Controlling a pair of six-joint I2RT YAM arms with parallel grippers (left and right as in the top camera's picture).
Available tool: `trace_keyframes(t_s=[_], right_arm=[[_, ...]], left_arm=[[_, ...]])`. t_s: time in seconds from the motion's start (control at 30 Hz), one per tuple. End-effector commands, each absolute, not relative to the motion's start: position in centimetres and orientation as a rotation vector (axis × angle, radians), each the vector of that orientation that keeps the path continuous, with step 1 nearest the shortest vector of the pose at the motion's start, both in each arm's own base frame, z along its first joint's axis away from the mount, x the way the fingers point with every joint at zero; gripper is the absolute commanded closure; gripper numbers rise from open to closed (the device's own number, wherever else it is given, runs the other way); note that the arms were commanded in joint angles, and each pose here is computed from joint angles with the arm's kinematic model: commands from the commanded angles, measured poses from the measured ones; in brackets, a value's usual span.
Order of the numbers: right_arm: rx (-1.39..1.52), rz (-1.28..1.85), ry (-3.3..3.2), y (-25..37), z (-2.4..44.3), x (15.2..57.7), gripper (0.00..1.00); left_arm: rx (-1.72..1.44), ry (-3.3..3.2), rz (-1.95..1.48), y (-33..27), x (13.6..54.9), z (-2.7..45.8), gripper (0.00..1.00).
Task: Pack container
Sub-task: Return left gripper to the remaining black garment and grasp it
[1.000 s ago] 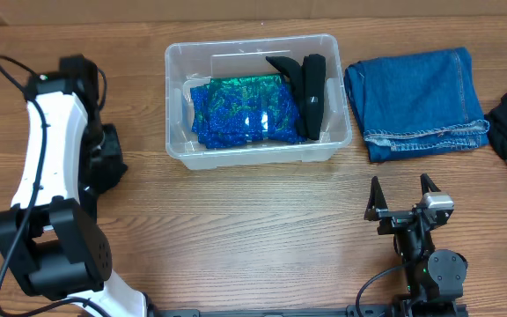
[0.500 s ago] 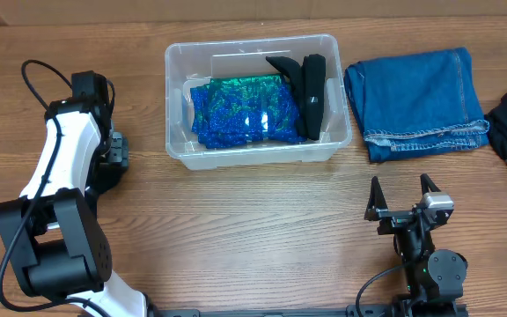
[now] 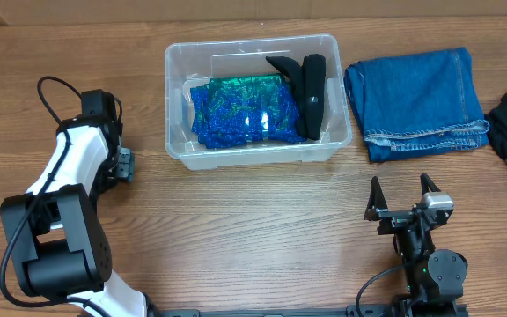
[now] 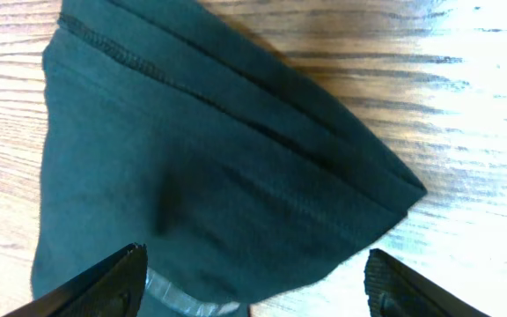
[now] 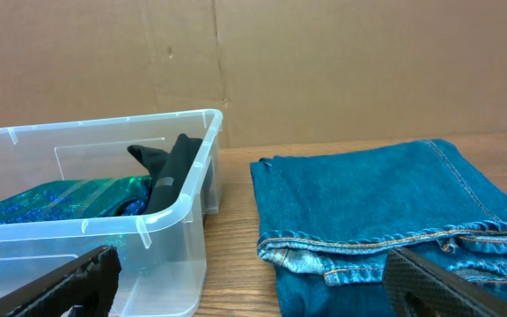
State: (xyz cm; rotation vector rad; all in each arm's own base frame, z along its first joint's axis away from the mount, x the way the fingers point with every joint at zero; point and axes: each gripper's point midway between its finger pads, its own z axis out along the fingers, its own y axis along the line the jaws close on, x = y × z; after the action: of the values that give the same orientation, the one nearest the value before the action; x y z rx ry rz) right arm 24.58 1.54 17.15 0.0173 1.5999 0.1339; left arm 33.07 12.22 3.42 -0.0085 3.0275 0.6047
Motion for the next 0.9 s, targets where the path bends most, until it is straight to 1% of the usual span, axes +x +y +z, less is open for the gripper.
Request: trace_keyframes(t_s=[0.0, 0.2, 0.3, 0.33, 0.4, 0.43, 0.47, 0.5, 0.53, 0.6, 0.7, 0.73, 0.77, 0.87], right_arm=[[0.017, 0.128, 1.598, 1.5, 16.9, 24.6, 0.0], [0.017, 0.128, 1.598, 1.5, 16.9, 24.6, 0.0], [0.017, 0.128, 1.598, 1.5, 16.9, 24.6, 0.0], [0.017, 0.128, 1.598, 1.5, 16.9, 24.6, 0.0], [0.017, 0.128, 1.598, 1.5, 16.9, 24.6, 0.0], [0.017, 0.128, 1.598, 1.5, 16.9, 24.6, 0.0], [0.017, 0.128, 1.598, 1.5, 16.9, 24.6, 0.0], [0.017, 0.128, 1.598, 1.5, 16.9, 24.6, 0.0], [0.017, 0.128, 1.598, 1.5, 16.9, 24.6, 0.0], [0.017, 0.128, 1.598, 1.5, 16.9, 24.6, 0.0], [0.017, 0.128, 1.598, 1.5, 16.9, 24.6, 0.0], [0.017, 0.128, 1.598, 1.5, 16.9, 24.6, 0.0], [0.017, 0.128, 1.598, 1.5, 16.9, 24.6, 0.0], [0.017, 0.128, 1.598, 1.5, 16.9, 24.6, 0.0]], left_arm=[[-0.004, 3.027, 0.587, 12.3, 32.4, 2.6, 0.23], [-0.021, 3.013, 0.589, 12.4, 32.2, 1.2, 0.25], [-0.08, 3.047, 0.583, 12.8, 31.6, -0.2, 0.24], [-0.113, 3.065, 0.586, 13.0, 31.3, -0.8, 0.25], [-0.14, 3.076, 0.581, 12.9, 31.1, -1.4, 0.39], [-0.155, 3.068, 0.584, 13.0, 31.2, -1.4, 0.57], [-0.186, 3.05, 0.589, 13.1, 31.5, -1.3, 0.68], [-0.216, 3.031, 0.592, 13.2, 31.8, -1.2, 0.83], [-0.234, 3.023, 0.591, 13.3, 32.0, -1.1, 0.9], [-0.26, 3.012, 0.583, 13.3, 32.6, -0.5, 0.96], [-0.377, 2.982, 0.572, 13.5, 34.0, 2.0, 0.96], [-0.433, 2.957, 0.565, 13.7, 35.0, 3.8, 0.96], [-0.464, 2.927, 0.5, 13.4, 36.9, 6.7, 0.96], [-0.456, 2.884, 0.366, 12.4, 39.3, 11.9, 0.96]])
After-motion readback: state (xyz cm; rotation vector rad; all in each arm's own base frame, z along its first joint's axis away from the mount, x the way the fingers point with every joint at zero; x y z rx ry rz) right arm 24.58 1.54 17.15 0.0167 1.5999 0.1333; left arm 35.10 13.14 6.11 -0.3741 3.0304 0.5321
